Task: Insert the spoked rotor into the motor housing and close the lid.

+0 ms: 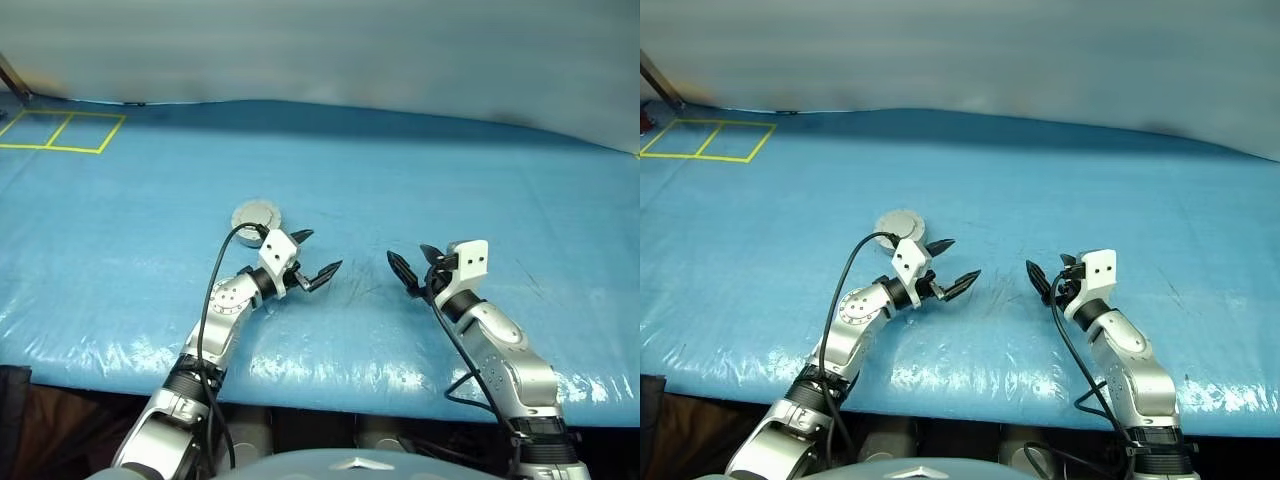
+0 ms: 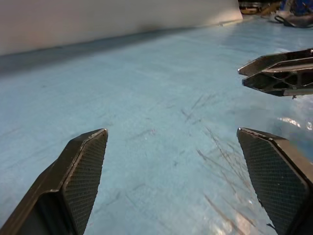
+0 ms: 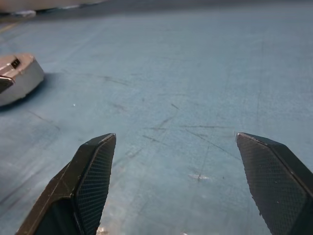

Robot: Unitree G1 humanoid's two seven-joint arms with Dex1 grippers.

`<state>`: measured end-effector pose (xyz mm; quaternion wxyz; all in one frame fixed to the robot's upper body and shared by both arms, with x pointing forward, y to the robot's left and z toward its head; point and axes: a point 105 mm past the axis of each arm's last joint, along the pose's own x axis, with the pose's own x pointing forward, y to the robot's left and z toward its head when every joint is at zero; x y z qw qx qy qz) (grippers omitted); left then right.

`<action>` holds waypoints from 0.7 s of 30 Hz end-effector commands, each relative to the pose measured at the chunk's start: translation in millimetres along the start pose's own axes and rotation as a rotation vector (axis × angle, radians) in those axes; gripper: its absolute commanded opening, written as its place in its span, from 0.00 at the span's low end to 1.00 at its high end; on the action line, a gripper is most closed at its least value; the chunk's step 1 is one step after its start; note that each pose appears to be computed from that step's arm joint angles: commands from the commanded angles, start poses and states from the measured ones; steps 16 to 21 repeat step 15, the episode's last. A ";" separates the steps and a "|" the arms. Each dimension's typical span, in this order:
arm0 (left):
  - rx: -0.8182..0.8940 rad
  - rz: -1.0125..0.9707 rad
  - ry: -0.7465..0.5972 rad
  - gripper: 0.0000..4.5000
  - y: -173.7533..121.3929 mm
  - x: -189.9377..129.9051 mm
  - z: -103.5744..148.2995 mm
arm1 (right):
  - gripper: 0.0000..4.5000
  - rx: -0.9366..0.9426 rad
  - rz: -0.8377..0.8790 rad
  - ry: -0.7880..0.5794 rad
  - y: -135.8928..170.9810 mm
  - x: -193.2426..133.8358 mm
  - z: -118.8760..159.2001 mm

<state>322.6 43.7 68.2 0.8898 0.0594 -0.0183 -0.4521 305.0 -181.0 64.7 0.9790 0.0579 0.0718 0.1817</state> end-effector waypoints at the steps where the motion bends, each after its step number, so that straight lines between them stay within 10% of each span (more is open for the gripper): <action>1: 0.028 -0.061 -0.042 1.00 -8.5 5.2 16.3 | 0.96 -0.046 0.037 -0.060 -1.4 1.9 16.5; 21: 0.017 -0.004 -0.034 1.00 -0.3 1.1 12.9 | 1.00 -0.100 -0.025 -0.081 -8.4 -0.6 17.2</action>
